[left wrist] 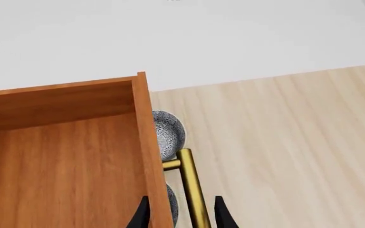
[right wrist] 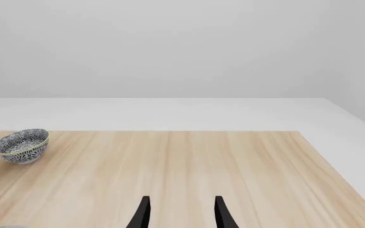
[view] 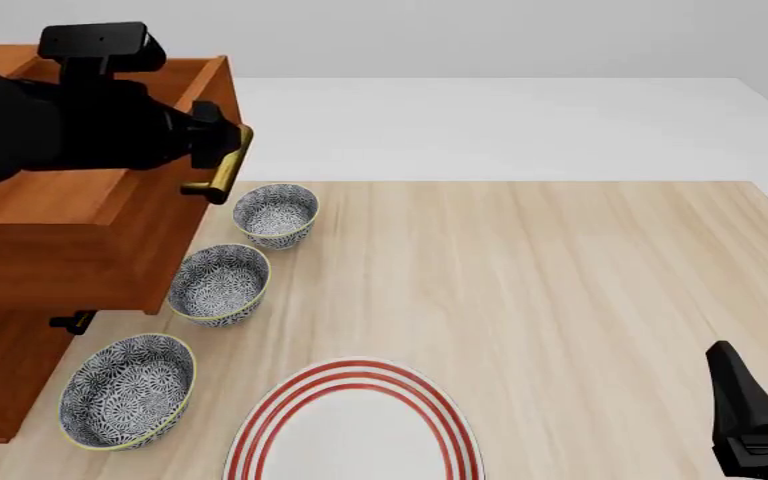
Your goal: Open the top drawer of the cabinet.
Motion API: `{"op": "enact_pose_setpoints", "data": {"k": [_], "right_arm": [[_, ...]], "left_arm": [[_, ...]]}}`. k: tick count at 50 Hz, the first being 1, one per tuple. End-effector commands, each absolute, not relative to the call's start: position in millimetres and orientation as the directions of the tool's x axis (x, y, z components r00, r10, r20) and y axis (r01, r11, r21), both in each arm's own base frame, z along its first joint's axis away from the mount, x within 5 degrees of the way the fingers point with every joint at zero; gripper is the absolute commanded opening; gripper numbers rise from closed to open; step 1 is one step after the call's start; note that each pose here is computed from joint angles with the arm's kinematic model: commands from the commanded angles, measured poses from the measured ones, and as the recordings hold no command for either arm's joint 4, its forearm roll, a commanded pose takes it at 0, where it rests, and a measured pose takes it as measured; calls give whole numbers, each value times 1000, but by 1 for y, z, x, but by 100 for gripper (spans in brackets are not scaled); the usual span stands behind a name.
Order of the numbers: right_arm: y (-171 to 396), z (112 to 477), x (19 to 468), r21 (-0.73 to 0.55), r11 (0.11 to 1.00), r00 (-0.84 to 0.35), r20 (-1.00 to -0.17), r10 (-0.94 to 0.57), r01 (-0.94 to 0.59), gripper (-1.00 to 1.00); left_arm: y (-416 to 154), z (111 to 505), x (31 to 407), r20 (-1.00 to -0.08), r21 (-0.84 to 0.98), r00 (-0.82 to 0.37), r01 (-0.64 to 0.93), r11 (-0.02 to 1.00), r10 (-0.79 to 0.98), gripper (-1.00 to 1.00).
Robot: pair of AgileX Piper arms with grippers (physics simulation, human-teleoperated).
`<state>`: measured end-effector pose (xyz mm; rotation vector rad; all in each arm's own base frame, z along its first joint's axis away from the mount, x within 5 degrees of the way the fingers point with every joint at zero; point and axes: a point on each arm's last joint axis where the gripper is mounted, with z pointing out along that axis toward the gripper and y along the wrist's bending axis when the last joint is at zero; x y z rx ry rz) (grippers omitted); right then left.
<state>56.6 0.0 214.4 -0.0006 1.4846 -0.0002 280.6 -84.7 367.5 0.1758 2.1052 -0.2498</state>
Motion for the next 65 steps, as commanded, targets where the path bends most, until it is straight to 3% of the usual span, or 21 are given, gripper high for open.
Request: {"op": "enact_pose_setpoints", "data": {"k": [1, 65], "right_arm": [[0, 214, 57, 0, 1000, 86, -996, 0, 0, 100], [0, 214, 57, 0, 1000, 86, -996, 0, 0, 100]], "left_arm": [[-105, 296, 287, -718, -11, -659, 335, 942, 225, 100], [-93, 419, 249, -865, -25, -479, 335, 942, 147, 100]]}}
